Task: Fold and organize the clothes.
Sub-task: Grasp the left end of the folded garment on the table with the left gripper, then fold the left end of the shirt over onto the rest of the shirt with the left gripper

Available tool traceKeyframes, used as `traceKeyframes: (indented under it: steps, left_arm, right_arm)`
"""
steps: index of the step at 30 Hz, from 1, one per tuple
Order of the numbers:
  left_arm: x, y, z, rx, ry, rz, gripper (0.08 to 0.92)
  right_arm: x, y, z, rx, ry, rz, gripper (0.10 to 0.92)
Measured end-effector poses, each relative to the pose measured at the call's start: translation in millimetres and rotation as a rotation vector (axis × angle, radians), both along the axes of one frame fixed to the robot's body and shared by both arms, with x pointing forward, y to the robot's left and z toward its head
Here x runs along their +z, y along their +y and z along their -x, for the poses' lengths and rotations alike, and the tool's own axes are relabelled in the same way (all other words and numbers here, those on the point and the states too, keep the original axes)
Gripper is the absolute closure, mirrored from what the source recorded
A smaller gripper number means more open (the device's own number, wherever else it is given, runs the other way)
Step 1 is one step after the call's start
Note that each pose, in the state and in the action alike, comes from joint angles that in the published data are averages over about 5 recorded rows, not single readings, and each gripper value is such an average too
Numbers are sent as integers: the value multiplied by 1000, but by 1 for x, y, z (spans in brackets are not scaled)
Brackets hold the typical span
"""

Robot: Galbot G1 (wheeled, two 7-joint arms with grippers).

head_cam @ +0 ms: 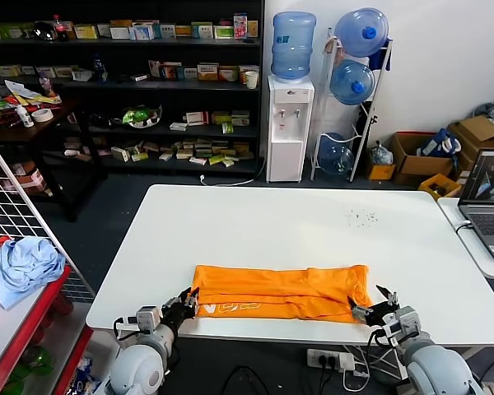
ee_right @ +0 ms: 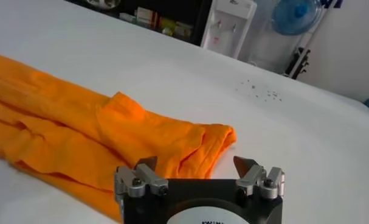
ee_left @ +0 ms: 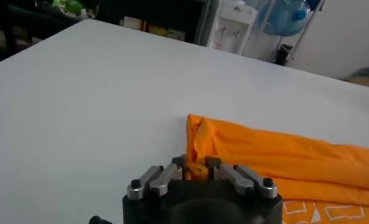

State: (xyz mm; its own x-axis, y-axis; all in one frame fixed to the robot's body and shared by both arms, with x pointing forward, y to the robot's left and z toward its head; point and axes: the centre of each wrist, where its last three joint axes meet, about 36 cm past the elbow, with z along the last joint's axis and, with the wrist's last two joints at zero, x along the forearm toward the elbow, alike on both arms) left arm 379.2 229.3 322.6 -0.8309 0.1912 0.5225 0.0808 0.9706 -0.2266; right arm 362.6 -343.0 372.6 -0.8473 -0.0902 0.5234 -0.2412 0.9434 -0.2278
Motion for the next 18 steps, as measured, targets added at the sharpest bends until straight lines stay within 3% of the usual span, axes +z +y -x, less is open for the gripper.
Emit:
traceKeyframes:
  steps: [7, 18]
  left_arm:
    - [1, 2, 0, -5, -15, 3, 873]
    - [5, 41, -22, 53, -38, -116, 885]
  right_arm:
    - [7, 1, 0, 1, -49, -6, 200]
    - [10, 3, 1, -8, -103, -22, 200]
